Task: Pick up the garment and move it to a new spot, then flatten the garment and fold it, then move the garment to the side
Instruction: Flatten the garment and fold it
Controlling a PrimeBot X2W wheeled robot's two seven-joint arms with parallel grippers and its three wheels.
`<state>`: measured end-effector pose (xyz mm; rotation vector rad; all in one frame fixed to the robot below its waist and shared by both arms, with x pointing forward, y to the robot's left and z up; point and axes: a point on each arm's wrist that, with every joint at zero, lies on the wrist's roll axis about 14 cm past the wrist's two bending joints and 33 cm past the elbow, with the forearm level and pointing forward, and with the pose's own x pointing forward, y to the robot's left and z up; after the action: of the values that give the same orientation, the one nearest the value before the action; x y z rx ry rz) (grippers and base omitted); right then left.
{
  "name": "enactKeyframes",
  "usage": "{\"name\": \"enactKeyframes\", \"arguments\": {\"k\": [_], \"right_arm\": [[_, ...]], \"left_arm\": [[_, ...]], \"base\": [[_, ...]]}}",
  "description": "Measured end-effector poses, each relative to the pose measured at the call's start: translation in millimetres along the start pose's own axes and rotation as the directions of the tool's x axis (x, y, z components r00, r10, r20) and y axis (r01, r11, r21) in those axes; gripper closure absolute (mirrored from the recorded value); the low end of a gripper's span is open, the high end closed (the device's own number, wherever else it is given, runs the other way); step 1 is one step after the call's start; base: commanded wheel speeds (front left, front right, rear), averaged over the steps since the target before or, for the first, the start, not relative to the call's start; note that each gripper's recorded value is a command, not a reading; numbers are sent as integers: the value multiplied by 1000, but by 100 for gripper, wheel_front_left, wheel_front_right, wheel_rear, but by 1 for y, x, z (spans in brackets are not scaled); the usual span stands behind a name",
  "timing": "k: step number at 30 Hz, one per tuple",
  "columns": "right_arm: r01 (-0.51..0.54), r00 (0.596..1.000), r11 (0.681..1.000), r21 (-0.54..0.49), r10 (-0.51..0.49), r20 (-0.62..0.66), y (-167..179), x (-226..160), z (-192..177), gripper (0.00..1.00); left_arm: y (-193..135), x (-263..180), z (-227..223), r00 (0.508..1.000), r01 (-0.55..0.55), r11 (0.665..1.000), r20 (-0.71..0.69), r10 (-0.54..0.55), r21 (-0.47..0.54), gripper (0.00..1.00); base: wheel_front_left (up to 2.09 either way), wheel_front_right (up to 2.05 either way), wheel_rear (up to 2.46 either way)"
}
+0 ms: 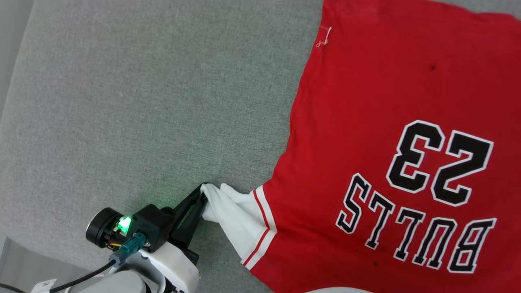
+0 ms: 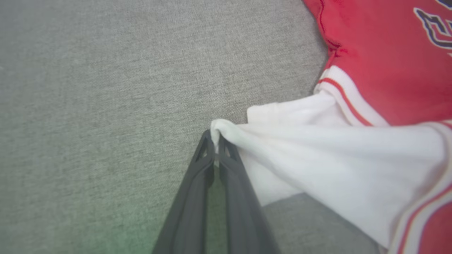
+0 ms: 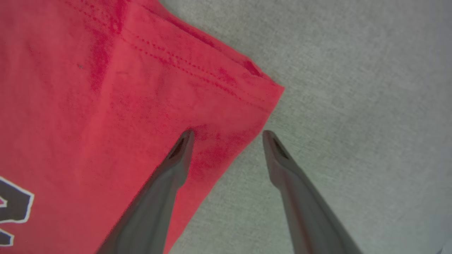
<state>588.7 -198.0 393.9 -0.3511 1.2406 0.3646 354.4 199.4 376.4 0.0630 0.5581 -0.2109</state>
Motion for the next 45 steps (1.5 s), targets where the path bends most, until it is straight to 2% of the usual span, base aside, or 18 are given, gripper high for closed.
{"name": "enactKeyframes", "arguments": {"k": [3, 7, 8, 9, 18, 24, 29, 32, 37, 38, 45], "right_arm": [[-30, 998, 999, -12, 29, -46, 12, 25, -8, 0], [-50, 998, 999, -9, 50, -50, 17, 37, -10, 0], [-49, 998, 999, -13, 48, -51, 17, 37, -10, 71], [-44, 998, 999, -20, 43, -49, 17, 36, -11, 100], [-21, 997, 996, -83, 27, 74, 31, 6, 2, 100], [20, 978, 992, -126, 6, 206, 32, -46, 10, 100], [59, 961, 983, -176, -8, 275, 33, -91, -8, 100], [86, 961, 971, -222, -22, 277, 34, -112, -34, 100], [91, 967, 972, -215, -35, 253, 27, -134, -92, 100], [80, 977, 979, -190, -40, 207, 23, -134, -125, 100], [-25, 999, 997, -69, 23, -28, 37, -111, -260, 100]], "left_arm": [[2, 4, -4, 1000, -3, 1000, -16, 3, 0, 100], [4, 7, -9, 1000, -5, 1000, -29, 5, 3, 100], [4, 8, -9, 1000, -2, 1000, -29, 2, 2, 100], [4, 9, -9, 1000, 0, 1000, -28, 0, 3, 100], [3, 2, -3, 1000, -6, 1000, 0, 6, 5, 100], [2, -15, -1, 1000, -23, 1000, 14, 23, -3, 100], [-1, -26, 6, 999, -24, 1000, 47, 25, -12, 100], [-5, -33, 6, 998, -20, 999, 55, 21, -26, 100], [-11, -40, 9, 997, -6, 1000, 71, 8, -26, 100], [-12, -41, 11, 997, -2, 1000, 77, 4, -18, 100], [-23, -36, 16, 995, 35, 999, 89, -34, -13, 100]], "base": [[0, 0, 0], [0, 0, 0], [0, 0, 0], [0, 0, 0], [0, 0, 0], [0, 0, 0], [0, 0, 0], [0, 0, 0], [0, 0, 0], [0, 0, 0], [0, 0, 0]]}}
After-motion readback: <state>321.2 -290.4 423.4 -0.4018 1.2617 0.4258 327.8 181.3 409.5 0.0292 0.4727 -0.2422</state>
